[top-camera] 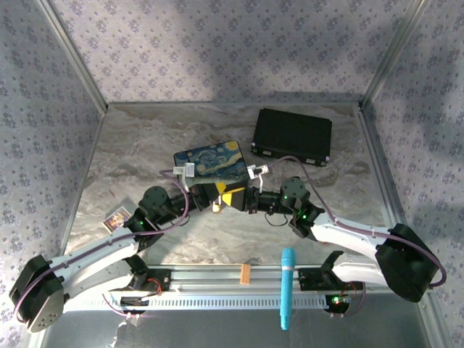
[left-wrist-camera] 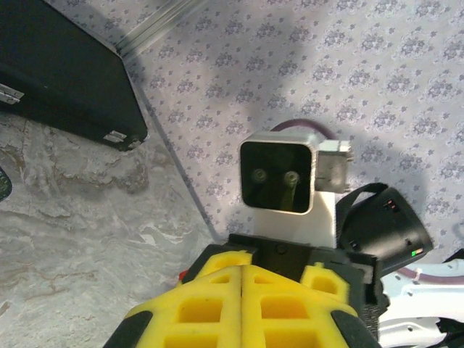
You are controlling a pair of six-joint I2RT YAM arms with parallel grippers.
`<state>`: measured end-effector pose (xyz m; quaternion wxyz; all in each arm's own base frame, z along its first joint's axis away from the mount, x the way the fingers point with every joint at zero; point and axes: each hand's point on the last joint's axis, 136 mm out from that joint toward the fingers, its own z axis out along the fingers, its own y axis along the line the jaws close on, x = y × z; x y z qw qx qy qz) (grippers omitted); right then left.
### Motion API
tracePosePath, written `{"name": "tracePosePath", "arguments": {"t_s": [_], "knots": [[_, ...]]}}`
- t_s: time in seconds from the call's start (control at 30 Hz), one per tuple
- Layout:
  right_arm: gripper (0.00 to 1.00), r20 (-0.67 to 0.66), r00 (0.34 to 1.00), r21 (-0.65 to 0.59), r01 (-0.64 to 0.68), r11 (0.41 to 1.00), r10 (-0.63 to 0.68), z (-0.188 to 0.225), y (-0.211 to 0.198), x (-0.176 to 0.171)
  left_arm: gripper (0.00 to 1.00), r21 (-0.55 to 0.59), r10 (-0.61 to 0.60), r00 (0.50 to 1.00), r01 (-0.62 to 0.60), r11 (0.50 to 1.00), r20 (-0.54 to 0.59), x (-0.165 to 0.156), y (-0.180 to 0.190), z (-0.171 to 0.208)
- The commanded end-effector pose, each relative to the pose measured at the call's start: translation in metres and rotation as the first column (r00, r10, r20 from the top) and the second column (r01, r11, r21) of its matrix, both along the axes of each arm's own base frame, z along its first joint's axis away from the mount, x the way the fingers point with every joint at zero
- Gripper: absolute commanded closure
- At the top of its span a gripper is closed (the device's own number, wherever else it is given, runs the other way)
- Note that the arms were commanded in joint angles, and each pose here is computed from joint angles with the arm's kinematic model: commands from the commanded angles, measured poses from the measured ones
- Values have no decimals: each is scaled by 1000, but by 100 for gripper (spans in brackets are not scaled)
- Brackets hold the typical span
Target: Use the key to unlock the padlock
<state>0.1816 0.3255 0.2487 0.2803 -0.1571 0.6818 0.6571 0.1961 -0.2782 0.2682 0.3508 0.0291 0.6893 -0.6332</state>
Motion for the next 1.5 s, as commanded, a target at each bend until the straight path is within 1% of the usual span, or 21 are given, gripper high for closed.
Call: {"name": "tracePosePath", "arguments": {"t_s": [0.0,0.23,0.3,0.47,0.53,0.6,0.63,0.67,0.77,0.8,0.83,0.9,0.97,1.0,1.07,1.13,1.2,1.3,1.4,1.43,1.47], "knots": [[71,21,999,41,48,998,-49,8,-3,6,100,-65,-12,998,16,998,55,-4,-2,27],[79,30,999,55,43,998,-45,14,-3,5,100,-60,-29,998,32,998,52,-8,-7,23],[79,28,999,56,41,998,-43,14,-3,5,100,-52,-25,998,27,998,51,-7,-6,22],[94,33,999,58,36,998,-38,15,-2,5,100,-59,-22,999,25,998,42,-6,-8,19],[95,31,999,59,41,997,-43,15,-2,6,100,-57,-24,999,26,998,37,-5,-9,18],[100,30,999,58,37,998,-38,14,-2,5,100,-53,-23,999,25,998,33,-6,-9,16],[100,27,999,57,38,998,-39,14,-3,5,100,-46,-14,999,15,999,31,-4,-8,15],[100,23,999,54,41,998,-42,12,-3,6,96,-36,-3,1000,4,999,28,-3,-7,13],[100,12,998,38,53,998,-54,4,-4,7,42,16,56,998,-56,998,18,4,0,3],[100,9,998,33,61,998,-61,2,-5,9,18,34,78,997,-78,996,14,7,3,1],[100,5,998,26,68,997,-68,-1,-6,10,1,49,103,995,-104,993,13,9,7,-1],[100,-15,995,-12,95,995,-95,-11,-9,16,0,90,173,985,-172,981,-7,16,17,-9],[100,-37,990,-84,132,988,-136,-26,-13,24,0,167,251,968,-243,955,-25,23,31,-20],[100,-54,984,-144,161,976,-170,-37,-17,28,0,235,290,956,-274,933,-39,25,38,-32],[100,-67,968,-277,214,937,-241,-59,-27,37,0,385,385,921,-333,860,-63,32,57,-56],[100,-62,953,-393,249,885,-296,-78,-38,41,0,555,449,889,-331,763,-86,33,73,-87],[100,-55,949,-447,254,858,-310,-87,-44,42,0,629,421,903,-276,727,-90,32,70,-106],[100,-58,944,-477,260,840,-325,-97,-50,43,2,667,391,912,-216,713,-122,28,61,-129],[100,-60,935,-516,270,813,-349,-109,-55,44,10,677,371,923,-210,706,-101,27,54,-143],[100,-64,935,-525,266,808,-349,-113,-56,44,17,682,347,933,-192,706,-97,27,50,-148],[100,-68,936,-531,260,807,-346,-116,-55,43,20,691,327,941,-176,701,-92,27,46,-153]]}}
